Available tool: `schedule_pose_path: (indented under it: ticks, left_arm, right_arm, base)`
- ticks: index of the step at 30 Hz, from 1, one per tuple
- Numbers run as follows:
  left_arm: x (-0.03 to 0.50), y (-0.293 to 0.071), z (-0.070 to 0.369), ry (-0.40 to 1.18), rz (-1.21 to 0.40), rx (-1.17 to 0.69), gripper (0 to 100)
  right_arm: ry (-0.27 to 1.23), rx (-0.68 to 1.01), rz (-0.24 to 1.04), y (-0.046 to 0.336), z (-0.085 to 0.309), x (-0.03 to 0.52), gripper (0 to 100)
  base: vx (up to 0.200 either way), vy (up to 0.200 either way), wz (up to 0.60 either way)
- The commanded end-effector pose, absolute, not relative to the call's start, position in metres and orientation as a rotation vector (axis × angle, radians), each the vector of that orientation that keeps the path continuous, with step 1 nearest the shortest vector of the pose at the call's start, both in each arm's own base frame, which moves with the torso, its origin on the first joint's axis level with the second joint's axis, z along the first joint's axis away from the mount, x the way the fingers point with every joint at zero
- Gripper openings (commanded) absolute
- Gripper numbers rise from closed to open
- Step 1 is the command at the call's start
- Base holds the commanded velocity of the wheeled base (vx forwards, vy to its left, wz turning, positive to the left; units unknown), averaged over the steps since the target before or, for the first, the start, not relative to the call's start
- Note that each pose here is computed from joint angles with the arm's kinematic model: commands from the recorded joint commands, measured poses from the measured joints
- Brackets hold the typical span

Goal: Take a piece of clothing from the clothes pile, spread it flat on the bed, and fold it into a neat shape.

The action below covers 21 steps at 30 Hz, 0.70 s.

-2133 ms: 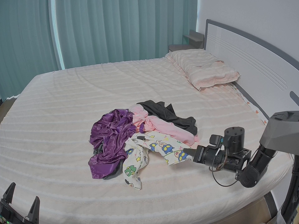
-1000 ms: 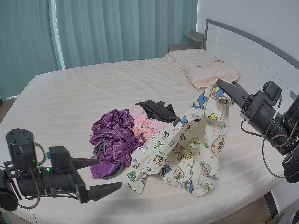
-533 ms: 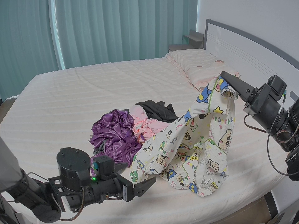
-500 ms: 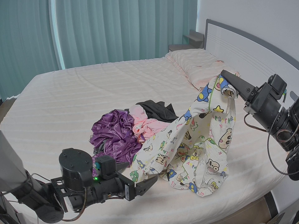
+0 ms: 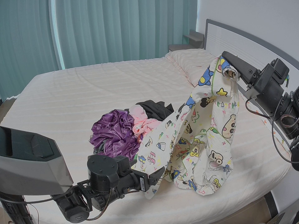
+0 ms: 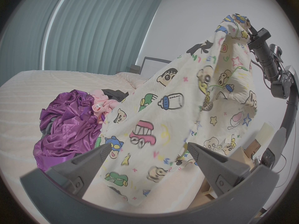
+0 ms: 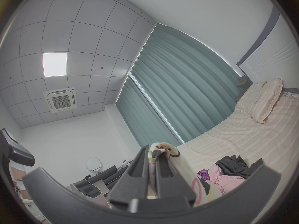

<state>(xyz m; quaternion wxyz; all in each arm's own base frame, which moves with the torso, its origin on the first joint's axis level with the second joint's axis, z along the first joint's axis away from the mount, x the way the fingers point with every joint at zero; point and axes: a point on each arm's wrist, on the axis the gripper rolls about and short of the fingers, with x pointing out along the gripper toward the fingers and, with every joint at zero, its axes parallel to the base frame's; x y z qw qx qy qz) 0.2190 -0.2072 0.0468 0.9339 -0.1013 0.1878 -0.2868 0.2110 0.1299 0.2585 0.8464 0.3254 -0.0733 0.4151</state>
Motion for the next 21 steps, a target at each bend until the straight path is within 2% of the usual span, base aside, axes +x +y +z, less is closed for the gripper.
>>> schedule_pose_path:
  ticks: [1,11,14,21]
  left_arm:
    - [0.222,-0.211,0.047,0.377,-0.589,-0.22,100]
    - [0.211,-0.221,0.047,0.408,-0.63,-0.278,100]
    - [0.209,-0.235,0.047,0.397,-0.648,-0.295,100]
    - [0.229,-0.255,0.027,0.353,-0.474,-0.316,100]
  right_arm:
    - [-0.167,0.688,0.887,0.132,0.264,0.211,0]
    - [-0.144,0.686,0.879,0.134,0.259,0.213,0]
    - [-0.139,0.686,0.879,0.134,0.258,0.213,0]
    - [-0.151,0.689,0.886,0.134,0.261,0.212,0]
  base:
    - [0.0,0.0,0.0]
    - [0.0,0.0,0.0]
    - [0.0,0.0,0.0]
    - [0.0,0.0,0.0]
